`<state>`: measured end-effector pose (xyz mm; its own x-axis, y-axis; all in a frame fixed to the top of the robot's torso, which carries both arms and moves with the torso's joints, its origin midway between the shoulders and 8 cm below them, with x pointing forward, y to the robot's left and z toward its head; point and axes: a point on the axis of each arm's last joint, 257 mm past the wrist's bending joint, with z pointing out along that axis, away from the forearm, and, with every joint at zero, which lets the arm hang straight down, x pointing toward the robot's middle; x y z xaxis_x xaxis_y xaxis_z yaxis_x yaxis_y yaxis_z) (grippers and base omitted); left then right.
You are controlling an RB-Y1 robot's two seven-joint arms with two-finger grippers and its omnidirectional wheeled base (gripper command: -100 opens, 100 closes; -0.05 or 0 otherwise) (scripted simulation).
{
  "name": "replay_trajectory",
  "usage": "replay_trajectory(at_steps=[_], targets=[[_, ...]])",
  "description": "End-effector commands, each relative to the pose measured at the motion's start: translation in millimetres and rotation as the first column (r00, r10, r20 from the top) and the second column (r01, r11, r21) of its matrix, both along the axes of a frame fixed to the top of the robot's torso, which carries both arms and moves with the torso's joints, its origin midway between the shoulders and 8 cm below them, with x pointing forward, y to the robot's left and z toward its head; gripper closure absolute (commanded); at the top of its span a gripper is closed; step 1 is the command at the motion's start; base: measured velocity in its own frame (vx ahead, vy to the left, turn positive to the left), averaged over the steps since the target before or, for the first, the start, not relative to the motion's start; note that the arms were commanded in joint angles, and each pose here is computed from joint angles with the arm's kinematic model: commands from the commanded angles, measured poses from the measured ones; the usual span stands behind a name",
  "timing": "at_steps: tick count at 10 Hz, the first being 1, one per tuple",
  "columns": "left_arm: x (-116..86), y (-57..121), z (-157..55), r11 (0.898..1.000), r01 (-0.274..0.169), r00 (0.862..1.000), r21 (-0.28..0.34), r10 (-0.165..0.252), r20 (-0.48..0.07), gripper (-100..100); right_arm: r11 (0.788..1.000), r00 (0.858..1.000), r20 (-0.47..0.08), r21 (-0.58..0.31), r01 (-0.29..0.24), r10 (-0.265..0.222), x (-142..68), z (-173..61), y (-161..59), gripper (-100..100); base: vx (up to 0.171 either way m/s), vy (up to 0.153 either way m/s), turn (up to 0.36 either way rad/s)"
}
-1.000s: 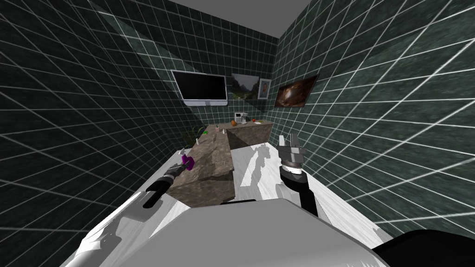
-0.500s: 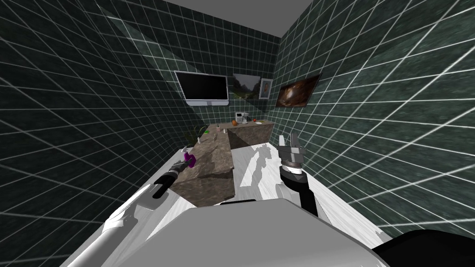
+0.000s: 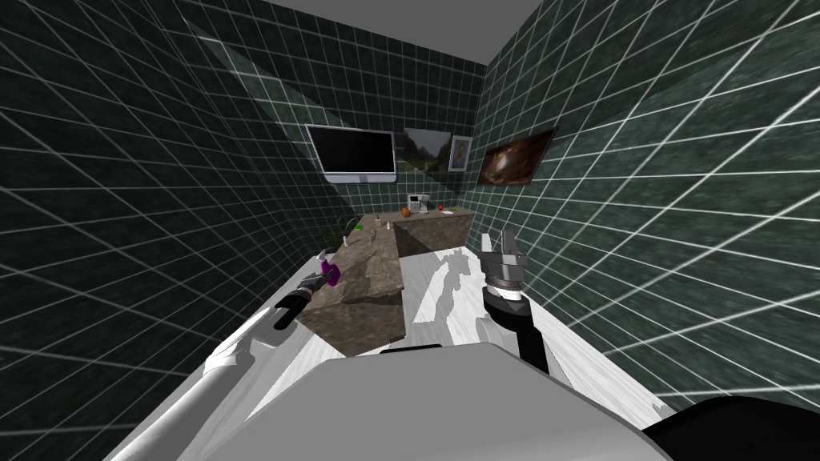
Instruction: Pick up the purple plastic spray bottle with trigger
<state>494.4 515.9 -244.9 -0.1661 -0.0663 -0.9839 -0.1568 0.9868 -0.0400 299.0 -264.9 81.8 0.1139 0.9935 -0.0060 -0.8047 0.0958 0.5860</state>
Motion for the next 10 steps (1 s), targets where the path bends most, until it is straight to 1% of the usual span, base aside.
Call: replay_trajectory(at_steps=[1, 2, 4, 5, 6, 8, 9, 10], targets=[[1, 10.6, -9, 1.0, -0.023, 1.0, -0.002, 0.023, -0.016, -100, 1.0, 1.0, 0.0, 0.0, 0.0, 0.0, 0, 0, 0, 0, -0.002, -0.007, -0.016], [16, -5.6, -6, 1.0, 0.028, 1.0, 0.003, -0.028, -0.005, -100, 1.0, 1.0, 0.0, 0.0, 0.0, 0.0, 0, 0, 0, 0, -0.051, -0.018, 0.14], [28, 4.2, -3, 1.0, 0.005, 1.0, -0.001, -0.005, -0.001, -100, 1.0, 1.0, 0.0, 0.0, 0.0, 0.0, 0, 0, 0, 0, -0.036, -0.024, 0.013], [25, 11.1, -11, 1.0, -0.009, 1.0, -0.002, 0.009, -0.018, -100, 1.0, 1.0, 0.0, 0.0, 0.0, 0.0, 0, 0, 0, 0, 0.002, -0.004, -0.012], [39, -4.9, -9, 0.999, 0.041, 0.999, 0.003, -0.041, -0.011, -100, 1.0, 1.0, 0.0, 0.0, 0.0, 0.0, 0, 0, 0, 0, -0.031, -0.021, 0.103], [52, 2.2, -2, 1.0, 0.022, 1.0, -0.001, -0.022, -0.003, -100, 1.0, 1.0, 0.0, 0.0, 0.0, 0.0, 0, 0, 0, 0, -0.036, -0.019, 0.035], [48, 8.9, -11, 1.0, 0.008, 1.0, -0.003, -0.008, -0.02, -100, 1.0, 1.0, 0.0, 0.0, 0.0, 0.0, 0, 0, 0, 0, -0.011, -0.006, -0.015], [63, -11.2, -6, 0.998, 0.067, 0.998, 0.004, -0.067, -0.009, -100, 1.0, 1.0, 0.0, 0.0, 0.0, 0.0, 0, 0, 0, 0, -0.041, -0.017, 0.114]])
